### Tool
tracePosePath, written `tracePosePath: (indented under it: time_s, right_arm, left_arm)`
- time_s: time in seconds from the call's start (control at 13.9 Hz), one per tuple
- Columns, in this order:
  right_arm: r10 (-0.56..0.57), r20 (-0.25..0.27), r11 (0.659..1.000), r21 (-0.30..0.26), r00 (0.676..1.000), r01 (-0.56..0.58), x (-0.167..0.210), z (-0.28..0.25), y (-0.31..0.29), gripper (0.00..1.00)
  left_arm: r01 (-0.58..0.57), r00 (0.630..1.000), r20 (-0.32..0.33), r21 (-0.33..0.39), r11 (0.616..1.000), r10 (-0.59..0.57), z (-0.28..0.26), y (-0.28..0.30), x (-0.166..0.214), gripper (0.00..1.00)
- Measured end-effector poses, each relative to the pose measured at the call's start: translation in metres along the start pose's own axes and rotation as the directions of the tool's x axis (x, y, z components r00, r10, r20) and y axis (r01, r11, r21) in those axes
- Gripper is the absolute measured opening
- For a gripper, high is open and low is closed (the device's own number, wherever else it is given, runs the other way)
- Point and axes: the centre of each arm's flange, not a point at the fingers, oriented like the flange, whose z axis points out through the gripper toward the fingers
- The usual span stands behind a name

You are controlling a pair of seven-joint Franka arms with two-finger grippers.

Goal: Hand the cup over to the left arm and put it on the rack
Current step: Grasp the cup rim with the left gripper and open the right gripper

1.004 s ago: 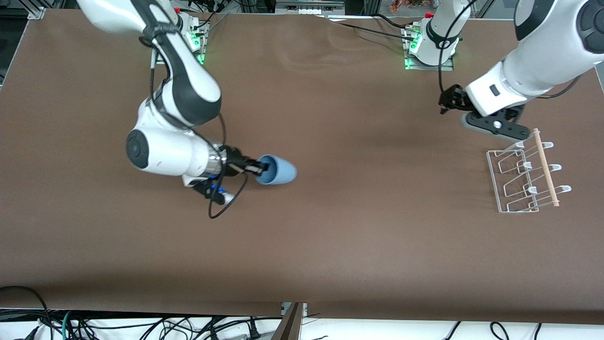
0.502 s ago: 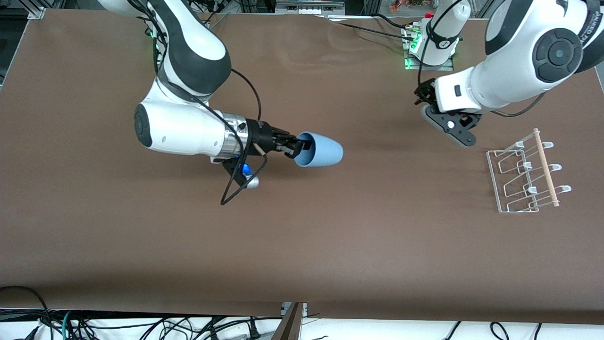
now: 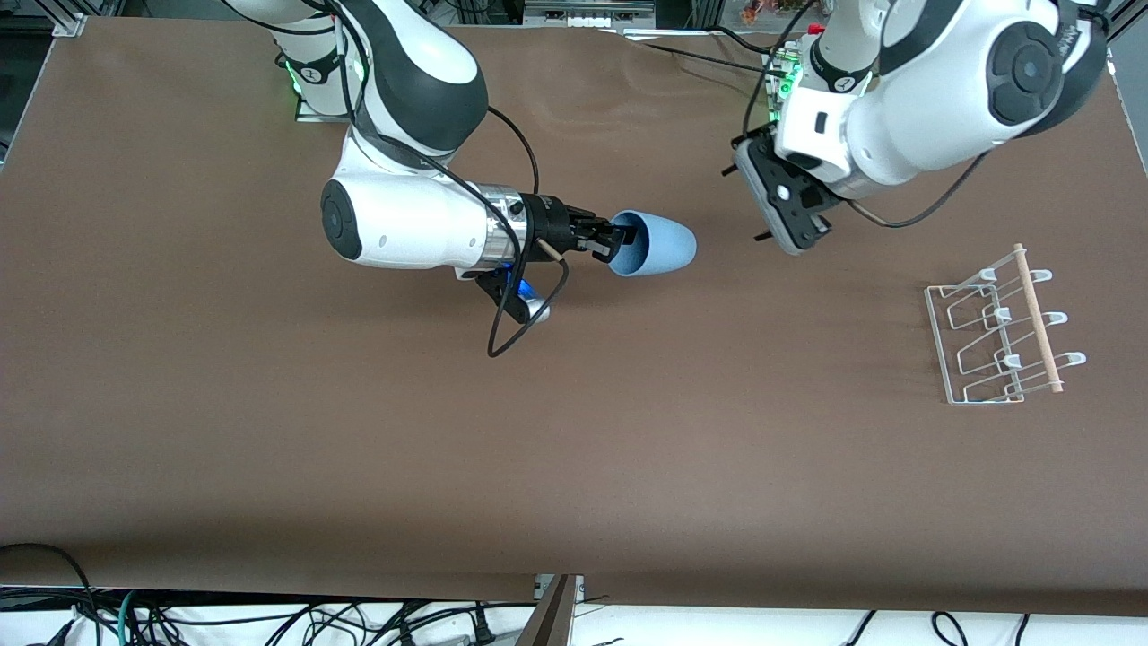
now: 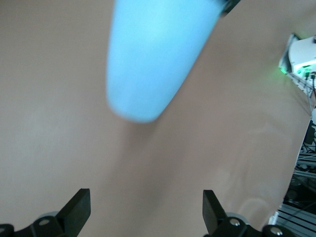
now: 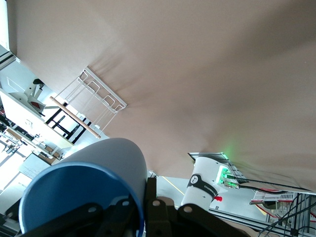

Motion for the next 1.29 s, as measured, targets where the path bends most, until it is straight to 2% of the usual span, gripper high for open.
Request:
tracePosePath:
  time_s: [0.22, 0.43, 0.79, 0.86, 1.0, 1.29]
  right_arm:
    - [0.0, 0.002, 1.0, 0.0, 1.0, 0.0, -0.001, 0.001, 0.0, 0.04]
    - [-0.009, 0.005, 1.0, 0.003, 1.0, 0.009, -0.008, 0.005, -0.003, 0.04]
    - [-0.015, 0.003, 1.0, 0.017, 1.0, 0.015, -0.014, 0.004, -0.008, 0.04]
    - [-0.014, -0.001, 1.0, 0.023, 1.0, 0.014, -0.013, 0.003, -0.009, 0.04]
    - [-0.012, -0.006, 0.999, 0.031, 1.0, 0.012, -0.011, 0.0, -0.01, 0.04]
    - [-0.012, -0.006, 0.999, 0.032, 1.0, 0.013, -0.012, 0.0, -0.01, 0.04]
  left_arm:
    - [-0.147, 0.987, -0.06, 0.018, 0.989, 0.147, 0.001, -0.006, 0.007, 1.0]
    - [-0.216, 0.966, -0.14, 0.02, 0.976, 0.217, 0.014, -0.013, 0.021, 1.0]
    - [-0.277, 0.941, -0.192, 0.033, 0.96, 0.278, 0.05, -0.024, 0.042, 1.0]
    - [-0.283, 0.937, -0.204, 0.025, 0.959, 0.282, 0.051, -0.024, 0.042, 0.93]
    - [-0.293, 0.933, -0.212, 0.021, 0.956, 0.29, 0.051, -0.024, 0.043, 0.72]
    - [-0.294, 0.933, -0.212, 0.022, 0.956, 0.291, 0.051, -0.024, 0.043, 0.71]
